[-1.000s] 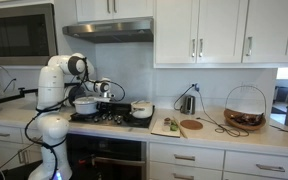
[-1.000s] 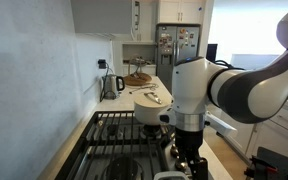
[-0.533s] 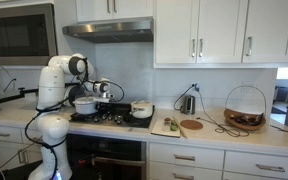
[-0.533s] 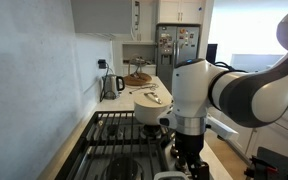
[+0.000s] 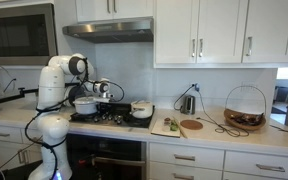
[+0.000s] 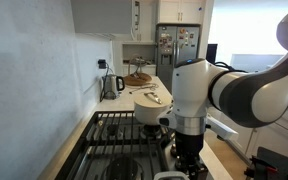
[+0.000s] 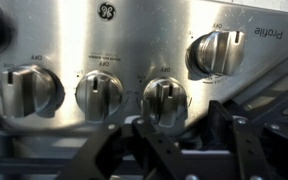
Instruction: Twist the second knob from the left of the stove.
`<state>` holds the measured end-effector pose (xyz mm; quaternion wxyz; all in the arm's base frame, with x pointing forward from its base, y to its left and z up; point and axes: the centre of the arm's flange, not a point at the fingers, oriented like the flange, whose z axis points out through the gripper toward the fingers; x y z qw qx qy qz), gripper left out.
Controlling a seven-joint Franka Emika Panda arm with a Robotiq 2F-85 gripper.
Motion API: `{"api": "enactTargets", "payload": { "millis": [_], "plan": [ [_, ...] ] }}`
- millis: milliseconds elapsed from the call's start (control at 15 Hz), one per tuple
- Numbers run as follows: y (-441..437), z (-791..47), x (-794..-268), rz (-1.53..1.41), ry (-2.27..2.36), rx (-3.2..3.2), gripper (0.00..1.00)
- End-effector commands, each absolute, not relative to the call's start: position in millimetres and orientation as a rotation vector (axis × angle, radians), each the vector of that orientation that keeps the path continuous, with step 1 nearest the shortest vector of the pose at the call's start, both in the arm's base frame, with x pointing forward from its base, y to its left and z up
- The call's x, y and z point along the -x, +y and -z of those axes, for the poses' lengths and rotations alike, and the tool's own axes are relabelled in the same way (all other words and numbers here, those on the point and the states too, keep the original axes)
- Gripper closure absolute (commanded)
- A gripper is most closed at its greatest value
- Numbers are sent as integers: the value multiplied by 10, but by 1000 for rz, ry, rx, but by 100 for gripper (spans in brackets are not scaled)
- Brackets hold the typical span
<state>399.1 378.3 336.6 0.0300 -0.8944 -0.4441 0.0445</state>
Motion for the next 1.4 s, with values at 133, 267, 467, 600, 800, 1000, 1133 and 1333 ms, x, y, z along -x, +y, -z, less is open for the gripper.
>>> {"api": "enactTargets", "payload": {
  "millis": [133,267,467,600,800,1000,1133,1333],
  "plan": [
    [3777,-3411,-3983,-105,-1334,2783,54],
    [3758,-3411,-3981,-104,-1330,2789,51],
    [3741,-3406,-3962,-107,-1318,2793,43],
    [3704,-3400,-3939,-108,-1305,2800,45],
    [3673,-3397,-3918,-108,-1275,2817,70],
    [3623,-3426,-3930,-94,-1260,2832,92],
    [3598,-3445,-3957,-87,-1249,2839,98],
    [3589,-3434,-3948,-85,-1249,2834,95]
  ]
}}
